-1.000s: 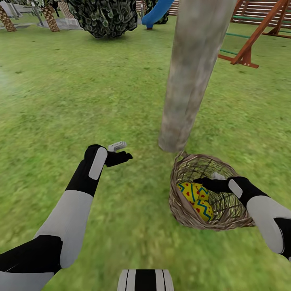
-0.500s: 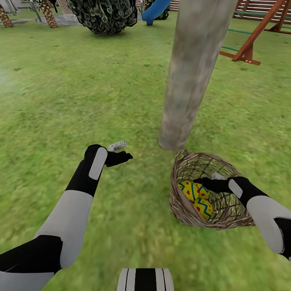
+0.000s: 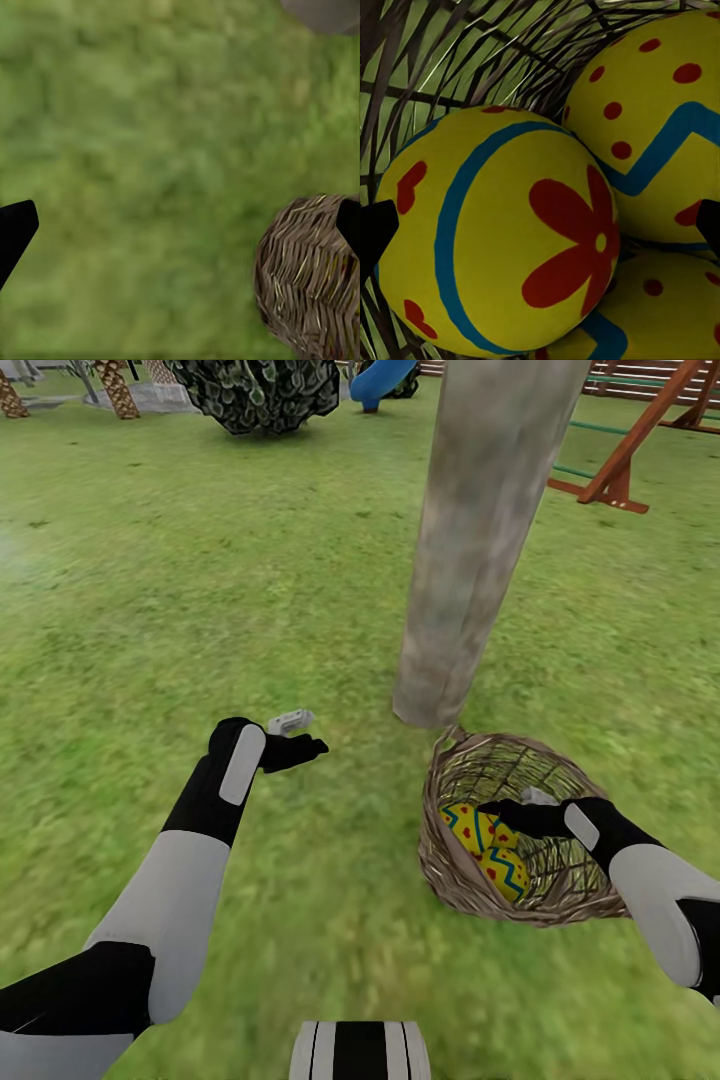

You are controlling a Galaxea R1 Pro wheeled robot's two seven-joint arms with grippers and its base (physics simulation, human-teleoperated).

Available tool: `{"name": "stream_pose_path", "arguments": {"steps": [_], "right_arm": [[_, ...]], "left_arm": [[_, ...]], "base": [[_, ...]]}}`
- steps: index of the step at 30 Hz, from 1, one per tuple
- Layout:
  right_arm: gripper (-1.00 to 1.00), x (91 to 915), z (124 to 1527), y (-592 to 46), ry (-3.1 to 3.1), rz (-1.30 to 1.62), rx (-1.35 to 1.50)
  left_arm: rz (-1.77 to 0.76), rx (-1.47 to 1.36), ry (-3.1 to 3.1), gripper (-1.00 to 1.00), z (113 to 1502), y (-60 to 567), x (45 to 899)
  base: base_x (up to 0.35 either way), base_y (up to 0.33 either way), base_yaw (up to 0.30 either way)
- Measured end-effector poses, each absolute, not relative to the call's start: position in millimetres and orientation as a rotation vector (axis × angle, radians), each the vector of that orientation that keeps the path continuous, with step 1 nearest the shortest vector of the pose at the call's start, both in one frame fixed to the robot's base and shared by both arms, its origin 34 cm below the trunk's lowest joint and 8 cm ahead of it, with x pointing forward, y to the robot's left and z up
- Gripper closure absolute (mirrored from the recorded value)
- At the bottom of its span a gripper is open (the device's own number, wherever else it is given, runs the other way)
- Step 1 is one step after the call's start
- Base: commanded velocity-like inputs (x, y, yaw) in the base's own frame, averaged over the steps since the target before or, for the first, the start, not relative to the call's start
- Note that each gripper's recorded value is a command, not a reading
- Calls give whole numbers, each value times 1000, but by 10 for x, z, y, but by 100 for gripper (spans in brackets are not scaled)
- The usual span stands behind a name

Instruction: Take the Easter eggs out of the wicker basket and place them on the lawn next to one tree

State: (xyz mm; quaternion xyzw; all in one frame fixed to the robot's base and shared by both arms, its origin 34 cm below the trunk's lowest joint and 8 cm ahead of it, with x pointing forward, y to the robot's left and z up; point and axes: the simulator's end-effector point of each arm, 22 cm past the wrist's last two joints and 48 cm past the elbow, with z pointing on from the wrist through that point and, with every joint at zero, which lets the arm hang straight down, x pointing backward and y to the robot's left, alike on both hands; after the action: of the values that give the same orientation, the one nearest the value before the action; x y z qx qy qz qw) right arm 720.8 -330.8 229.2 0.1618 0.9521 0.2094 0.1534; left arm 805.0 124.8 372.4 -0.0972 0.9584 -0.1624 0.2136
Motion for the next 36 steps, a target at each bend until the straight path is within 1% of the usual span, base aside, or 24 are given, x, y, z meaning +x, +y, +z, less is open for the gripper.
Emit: {"name": "stream_pose_path", "arguments": {"steps": [24, 28, 36], "right_arm": [[-100, 7155, 2237, -3143, 2731, 685, 448], [-100, 7111, 2224, -3270, 2733, 667, 466], [-100, 7110, 2236, -3313, 2728, 666, 472]], "left_arm": [[-463, -270, 2670, -100, 3650, 1184, 8023], [-466, -270, 2671, -100, 3648, 1169, 8017], [-465, -272, 2671, -100, 3646, 1169, 8016]], "base": [[0, 0, 0], [0, 0, 0], [0, 0, 0]]}}
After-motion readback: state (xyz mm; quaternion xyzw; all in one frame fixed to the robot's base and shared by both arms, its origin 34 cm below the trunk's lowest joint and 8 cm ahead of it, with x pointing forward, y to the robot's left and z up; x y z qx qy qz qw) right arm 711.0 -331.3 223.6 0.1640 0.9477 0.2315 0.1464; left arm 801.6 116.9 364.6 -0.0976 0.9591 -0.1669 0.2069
